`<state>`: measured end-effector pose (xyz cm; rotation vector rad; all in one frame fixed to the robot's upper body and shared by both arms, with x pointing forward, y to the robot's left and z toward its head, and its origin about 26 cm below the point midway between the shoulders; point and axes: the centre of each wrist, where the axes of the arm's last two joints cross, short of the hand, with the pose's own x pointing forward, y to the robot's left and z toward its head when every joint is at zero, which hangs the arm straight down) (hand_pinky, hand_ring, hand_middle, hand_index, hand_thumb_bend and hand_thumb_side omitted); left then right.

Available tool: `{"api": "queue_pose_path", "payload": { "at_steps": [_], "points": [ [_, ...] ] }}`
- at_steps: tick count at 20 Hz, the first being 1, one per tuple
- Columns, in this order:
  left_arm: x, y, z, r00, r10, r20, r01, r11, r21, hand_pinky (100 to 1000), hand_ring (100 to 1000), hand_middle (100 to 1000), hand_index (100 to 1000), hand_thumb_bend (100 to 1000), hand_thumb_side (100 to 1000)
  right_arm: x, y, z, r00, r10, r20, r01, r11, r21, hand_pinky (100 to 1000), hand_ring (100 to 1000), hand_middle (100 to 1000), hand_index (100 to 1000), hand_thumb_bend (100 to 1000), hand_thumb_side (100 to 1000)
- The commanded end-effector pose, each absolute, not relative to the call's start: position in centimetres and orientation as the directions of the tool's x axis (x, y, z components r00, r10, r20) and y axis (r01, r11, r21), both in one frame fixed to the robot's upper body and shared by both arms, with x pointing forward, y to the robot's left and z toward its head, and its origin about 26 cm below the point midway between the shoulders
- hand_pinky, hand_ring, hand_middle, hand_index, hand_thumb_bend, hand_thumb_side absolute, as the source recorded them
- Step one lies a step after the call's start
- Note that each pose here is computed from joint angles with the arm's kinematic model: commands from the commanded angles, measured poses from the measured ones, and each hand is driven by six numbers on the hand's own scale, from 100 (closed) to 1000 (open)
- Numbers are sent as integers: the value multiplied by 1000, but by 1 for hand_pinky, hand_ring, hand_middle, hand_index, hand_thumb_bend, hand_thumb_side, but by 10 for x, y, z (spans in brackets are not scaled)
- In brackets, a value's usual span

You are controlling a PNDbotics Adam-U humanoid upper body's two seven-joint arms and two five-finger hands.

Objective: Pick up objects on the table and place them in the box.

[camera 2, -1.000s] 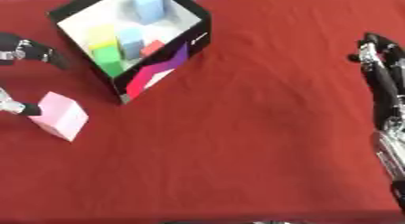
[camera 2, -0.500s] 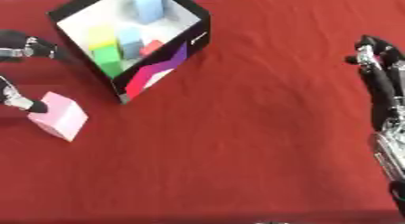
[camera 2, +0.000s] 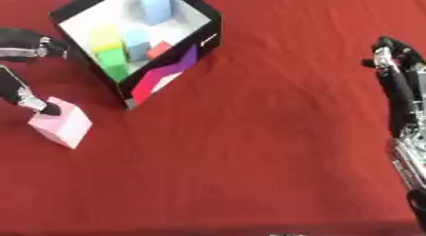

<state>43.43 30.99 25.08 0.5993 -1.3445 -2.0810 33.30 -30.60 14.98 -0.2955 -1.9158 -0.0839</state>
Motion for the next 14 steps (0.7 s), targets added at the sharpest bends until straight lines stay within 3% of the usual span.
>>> {"api": "queue_pose_path", "payload": {
  "at_steps": [1,4,6,10,14],
  "points": [
    [436,310,262,-856,-499,-134,211,-574,791,923,965,878,953,573,641,334,-308,157,-349,180,920,245,965,-96,1000,726,770,816,100,582],
    [438,309,261,-861,-491,-133,213,-584,783,928,967,878,952,576,589,335,-307,156,-346,179,921,244,965,-96,1000,725,770,815,100,583],
    [440,309,258,-863,-487,-131,216,-591,777,929,967,878,949,564,502,335,-307,155,-345,179,921,243,965,-96,1000,726,771,816,100,583],
    [442,309,255,-867,-481,-129,217,-597,772,928,966,877,948,560,493,335,-307,155,-345,179,922,244,965,-96,1000,725,771,816,100,583],
    [443,310,255,-865,-488,-115,222,-579,784,925,961,873,950,469,496,335,-308,155,-343,179,922,244,965,-97,1000,725,770,815,100,583]
  ]
}}
